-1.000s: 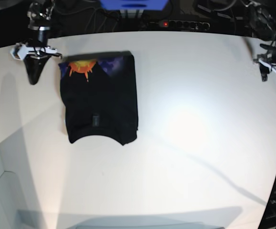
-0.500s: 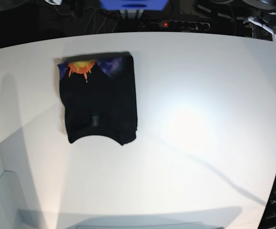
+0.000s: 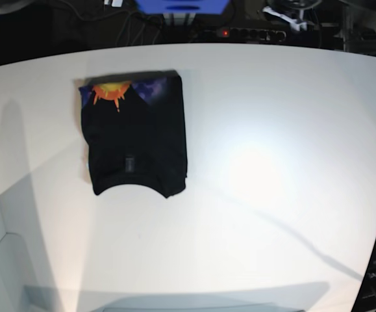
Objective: Fold the T-shirt properly
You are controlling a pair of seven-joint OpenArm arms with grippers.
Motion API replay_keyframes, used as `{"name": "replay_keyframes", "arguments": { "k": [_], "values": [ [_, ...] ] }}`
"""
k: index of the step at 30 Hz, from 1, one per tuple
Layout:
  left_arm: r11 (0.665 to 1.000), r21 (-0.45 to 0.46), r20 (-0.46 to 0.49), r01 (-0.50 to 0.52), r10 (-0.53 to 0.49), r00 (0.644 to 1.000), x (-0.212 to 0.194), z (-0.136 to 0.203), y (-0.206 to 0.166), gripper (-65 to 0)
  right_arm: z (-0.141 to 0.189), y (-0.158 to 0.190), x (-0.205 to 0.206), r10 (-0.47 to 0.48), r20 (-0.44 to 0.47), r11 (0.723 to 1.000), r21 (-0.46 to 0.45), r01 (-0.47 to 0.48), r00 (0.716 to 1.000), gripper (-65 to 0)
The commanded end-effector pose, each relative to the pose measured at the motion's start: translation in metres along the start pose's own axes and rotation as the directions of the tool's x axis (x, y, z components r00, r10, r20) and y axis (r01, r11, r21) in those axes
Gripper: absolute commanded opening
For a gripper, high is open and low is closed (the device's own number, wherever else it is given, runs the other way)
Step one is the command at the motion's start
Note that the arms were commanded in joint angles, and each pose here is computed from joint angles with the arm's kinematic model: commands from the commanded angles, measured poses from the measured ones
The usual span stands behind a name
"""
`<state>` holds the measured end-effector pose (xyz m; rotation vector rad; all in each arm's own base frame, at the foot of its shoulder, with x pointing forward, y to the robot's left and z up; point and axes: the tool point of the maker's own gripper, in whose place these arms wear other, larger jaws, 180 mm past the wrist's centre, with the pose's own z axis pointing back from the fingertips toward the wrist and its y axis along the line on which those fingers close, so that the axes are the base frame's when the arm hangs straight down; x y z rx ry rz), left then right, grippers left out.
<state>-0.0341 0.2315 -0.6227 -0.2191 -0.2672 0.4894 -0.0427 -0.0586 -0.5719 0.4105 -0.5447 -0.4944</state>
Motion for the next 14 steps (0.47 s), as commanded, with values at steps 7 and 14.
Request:
{"name": "replay_keyframes", "arguments": {
  "k": [7,14],
  "values": [
    [0.970,0.135,-0.132,0.202,-0.184,0.974,-0.036,-0.030,-0.023,-65.0,-0.012,-0.073,-0.032,0.410,-0.273,0.863,-0.192,-0.467,0.870,-65.0],
    [0.969,0.136,-0.164,0.205,-0.182,0.969,-0.054,-0.039,-0.047,-65.0,-0.013,-0.082,-0.019,0.712,-0.327,0.588,-0.206,-0.782,0.622,-65.0]
  ]
}}
